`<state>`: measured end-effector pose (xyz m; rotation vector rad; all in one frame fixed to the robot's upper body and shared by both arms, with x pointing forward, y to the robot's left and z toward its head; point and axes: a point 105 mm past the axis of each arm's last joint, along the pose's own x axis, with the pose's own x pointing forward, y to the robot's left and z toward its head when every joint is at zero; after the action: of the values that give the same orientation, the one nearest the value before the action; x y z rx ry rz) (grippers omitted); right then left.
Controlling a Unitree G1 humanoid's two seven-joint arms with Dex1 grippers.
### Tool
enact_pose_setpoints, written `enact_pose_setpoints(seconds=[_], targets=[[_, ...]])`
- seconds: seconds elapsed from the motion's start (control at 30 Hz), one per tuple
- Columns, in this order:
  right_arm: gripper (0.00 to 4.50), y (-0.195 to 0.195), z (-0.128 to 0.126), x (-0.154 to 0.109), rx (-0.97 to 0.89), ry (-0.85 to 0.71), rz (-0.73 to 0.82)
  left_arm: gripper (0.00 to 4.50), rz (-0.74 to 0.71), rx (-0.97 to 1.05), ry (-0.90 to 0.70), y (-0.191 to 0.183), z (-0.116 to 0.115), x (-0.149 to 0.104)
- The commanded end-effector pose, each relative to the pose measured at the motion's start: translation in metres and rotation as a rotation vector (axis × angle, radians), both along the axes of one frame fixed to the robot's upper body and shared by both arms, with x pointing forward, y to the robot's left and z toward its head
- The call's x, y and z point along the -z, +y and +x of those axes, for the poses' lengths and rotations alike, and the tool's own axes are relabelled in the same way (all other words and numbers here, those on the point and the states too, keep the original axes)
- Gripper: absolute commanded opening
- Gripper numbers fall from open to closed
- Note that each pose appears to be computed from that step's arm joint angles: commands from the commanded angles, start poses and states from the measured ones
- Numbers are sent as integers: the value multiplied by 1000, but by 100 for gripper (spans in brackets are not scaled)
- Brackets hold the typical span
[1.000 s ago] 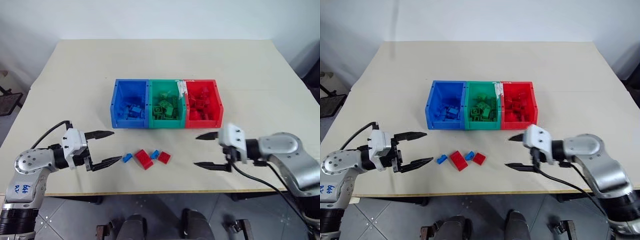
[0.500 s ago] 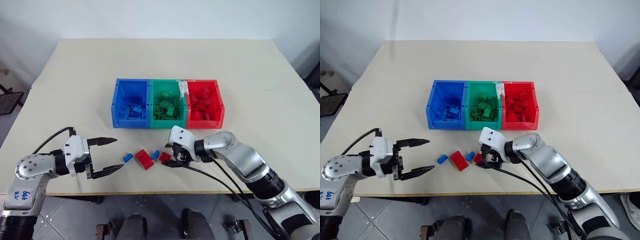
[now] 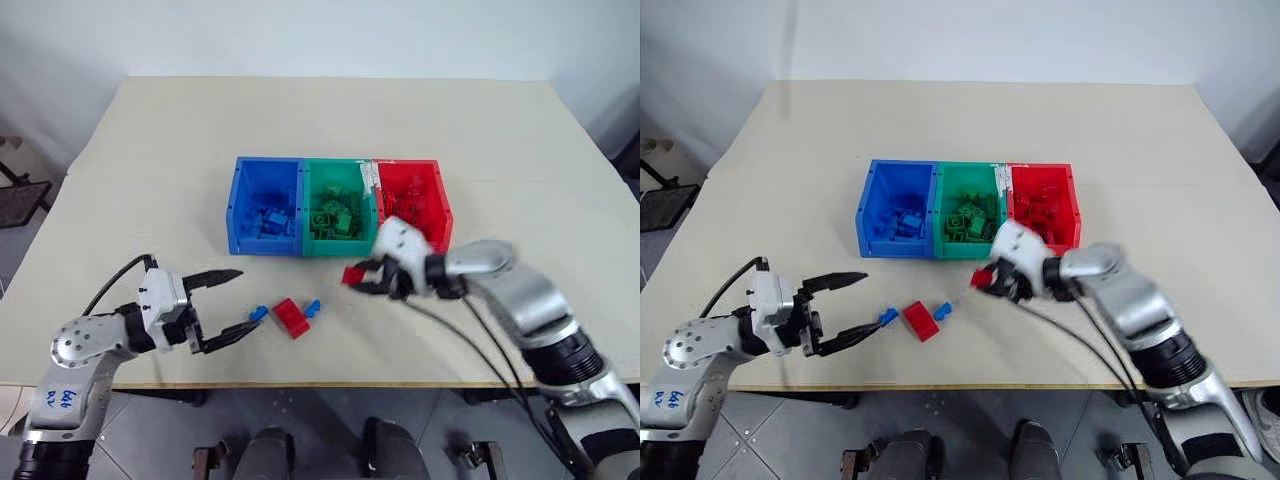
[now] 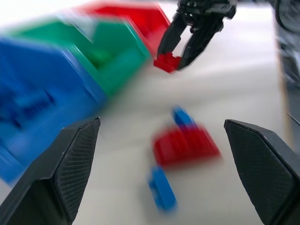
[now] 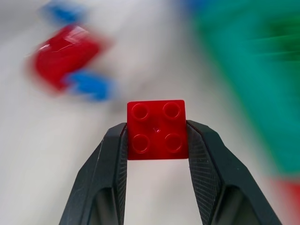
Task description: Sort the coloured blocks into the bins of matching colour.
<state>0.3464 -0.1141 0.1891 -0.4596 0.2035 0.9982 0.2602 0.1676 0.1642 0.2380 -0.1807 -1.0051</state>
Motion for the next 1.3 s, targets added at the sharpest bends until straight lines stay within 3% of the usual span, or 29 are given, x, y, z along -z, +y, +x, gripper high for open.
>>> enact_pose_setpoints(seconds=[0.03,0.23,0.4,0.53,0.7,0.83,0.97,1.07,1.3], targets=[[140,-37,24,-40,147,-138,91,450,-57,-32,-43,-14,1,-13],[140,-64,55,-51,304,-199,95,450,-71,-49,-35,-24,6,-10],[315,-65,61,-47,300,-194,99,450,-37,-39,-32,-20,11,-10],[447,-54,38,-52,133,-259,150,450,-11,-84,-48,-3,20,-15],[447,-37,-31,-53,-184,-254,382,450,61,-67,35,30,16,-4],[447,-42,-76,-16,-393,-201,216,450,138,-72,108,56,15,7],[447,-56,-87,1,-408,-255,129,450,220,-61,153,72,16,9],[447,-72,-84,11,-354,-274,90,450,320,109,260,40,-1,16],[447,-74,-91,20,-324,-211,92,450,316,138,274,-29,5,4]])
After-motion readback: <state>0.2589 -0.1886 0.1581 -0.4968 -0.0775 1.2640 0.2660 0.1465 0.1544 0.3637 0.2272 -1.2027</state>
